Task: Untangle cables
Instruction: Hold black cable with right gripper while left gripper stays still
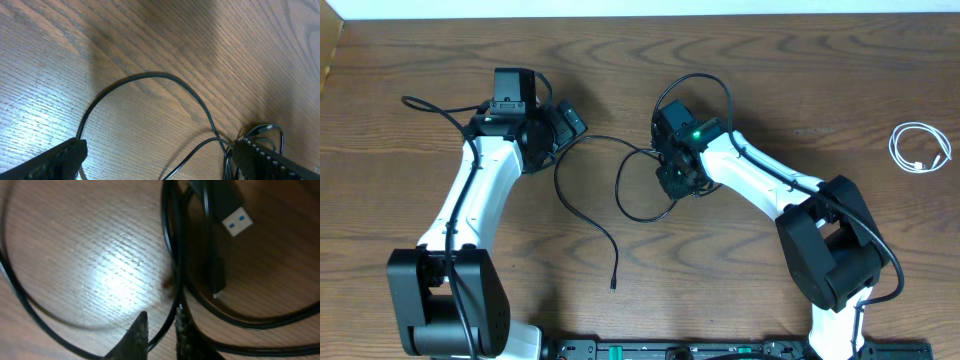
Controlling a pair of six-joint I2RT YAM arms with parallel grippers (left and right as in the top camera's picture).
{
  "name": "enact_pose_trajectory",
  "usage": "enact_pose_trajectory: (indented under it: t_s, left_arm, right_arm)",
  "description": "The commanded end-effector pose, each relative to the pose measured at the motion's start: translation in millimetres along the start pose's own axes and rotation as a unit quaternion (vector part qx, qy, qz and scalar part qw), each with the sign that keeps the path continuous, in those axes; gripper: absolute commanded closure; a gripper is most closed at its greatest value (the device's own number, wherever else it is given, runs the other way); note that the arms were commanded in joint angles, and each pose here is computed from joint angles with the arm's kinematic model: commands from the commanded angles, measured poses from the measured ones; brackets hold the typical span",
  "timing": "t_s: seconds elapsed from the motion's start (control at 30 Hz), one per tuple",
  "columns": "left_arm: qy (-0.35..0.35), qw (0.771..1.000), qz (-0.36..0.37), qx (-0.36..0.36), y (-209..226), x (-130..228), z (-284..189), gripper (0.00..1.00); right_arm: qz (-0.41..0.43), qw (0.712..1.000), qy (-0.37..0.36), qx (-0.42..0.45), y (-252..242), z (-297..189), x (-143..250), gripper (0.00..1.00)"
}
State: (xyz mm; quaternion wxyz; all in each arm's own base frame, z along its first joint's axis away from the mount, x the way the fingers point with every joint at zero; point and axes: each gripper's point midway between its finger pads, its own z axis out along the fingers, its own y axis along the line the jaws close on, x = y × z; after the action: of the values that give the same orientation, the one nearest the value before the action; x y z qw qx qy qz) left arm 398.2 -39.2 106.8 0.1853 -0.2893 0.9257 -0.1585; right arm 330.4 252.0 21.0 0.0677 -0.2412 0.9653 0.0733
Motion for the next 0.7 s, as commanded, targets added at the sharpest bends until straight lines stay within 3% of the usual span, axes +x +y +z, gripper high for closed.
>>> enact_pose_trajectory:
  t_s: [0.0, 0.1, 0.27, 0.37, 0.4, 0.53, 0.67]
  left_arm:
    - [0.004, 1.0, 0.0, -0.013, 8, 3, 4, 0.02]
    - [0.004, 1.0, 0.0, -0.013, 8, 3, 4, 0.02]
    - [0.004, 1.0, 0.0, -0.013, 8, 3, 4, 0.02]
    - [0.004, 1.0, 0.0, -0.013, 8, 3, 4, 0.02]
    - [0.004, 1.0, 0.0, -0.013, 8, 3, 4, 0.02]
    - [0.004, 1.0, 0.0, -0.013, 8, 3, 4, 0.02]
    - [0.004, 1.0, 0.0, -0.013, 8, 3, 4, 0.02]
  right_arm:
    - [0.005, 0.999, 0.011, 0.035, -13, 10, 5, 0.87]
    - [0.005, 0.999, 0.01, 0.039, -14, 10, 5, 0.86]
    - [0.016, 1.0, 0.015, 0.021, -7, 11, 7, 0.65]
    - [0.015, 0.999, 0.015, -0.029, 11, 11, 6, 0.6]
    - [0.014, 0.999, 0.015, -0.045, 17, 10, 6, 0.59]
    - [0.012, 0.998, 0.017, -0.052, 22, 10, 7, 0.75]
    - [0.013, 0.998, 0.023, -0.052, 22, 10, 9, 0.76]
